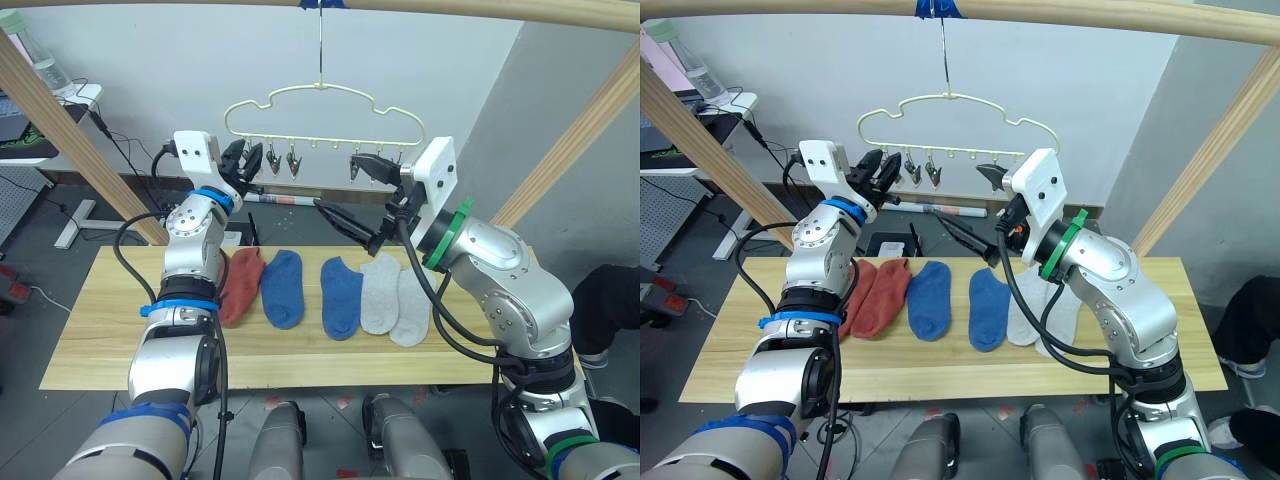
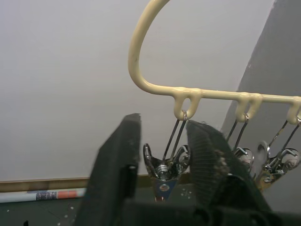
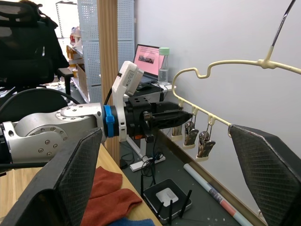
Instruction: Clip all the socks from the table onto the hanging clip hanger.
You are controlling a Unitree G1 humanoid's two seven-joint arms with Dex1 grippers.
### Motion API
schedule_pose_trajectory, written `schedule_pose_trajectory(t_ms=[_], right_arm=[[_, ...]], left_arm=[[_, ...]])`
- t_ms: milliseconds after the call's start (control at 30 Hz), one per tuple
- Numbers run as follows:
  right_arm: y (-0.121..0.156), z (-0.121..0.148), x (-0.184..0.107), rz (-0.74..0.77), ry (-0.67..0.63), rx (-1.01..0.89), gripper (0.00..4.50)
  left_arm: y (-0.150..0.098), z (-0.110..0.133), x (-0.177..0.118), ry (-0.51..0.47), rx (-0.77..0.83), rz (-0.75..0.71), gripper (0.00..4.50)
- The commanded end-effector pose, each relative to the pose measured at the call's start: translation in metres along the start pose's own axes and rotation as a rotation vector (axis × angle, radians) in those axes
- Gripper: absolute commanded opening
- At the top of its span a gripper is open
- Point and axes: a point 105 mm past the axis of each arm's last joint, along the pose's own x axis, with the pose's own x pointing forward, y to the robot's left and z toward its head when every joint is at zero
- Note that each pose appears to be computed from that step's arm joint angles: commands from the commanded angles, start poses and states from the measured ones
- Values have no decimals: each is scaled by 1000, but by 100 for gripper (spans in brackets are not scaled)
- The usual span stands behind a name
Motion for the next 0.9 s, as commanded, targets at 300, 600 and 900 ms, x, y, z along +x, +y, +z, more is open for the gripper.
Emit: schedule_pose_trajectory(t_ms=[300,600,900], right_arm=[[-5,-14,-14,-40,57,-30,450],[-58,-122,-69,-259,530,16,450],[-85,-208,-114,-219,871,50,450]], left_arm=[[2,13,1,-21,30,-3,3],[1,5,-13,135,52,-105,3],[-4,8,-32,321,19,-260,3]])
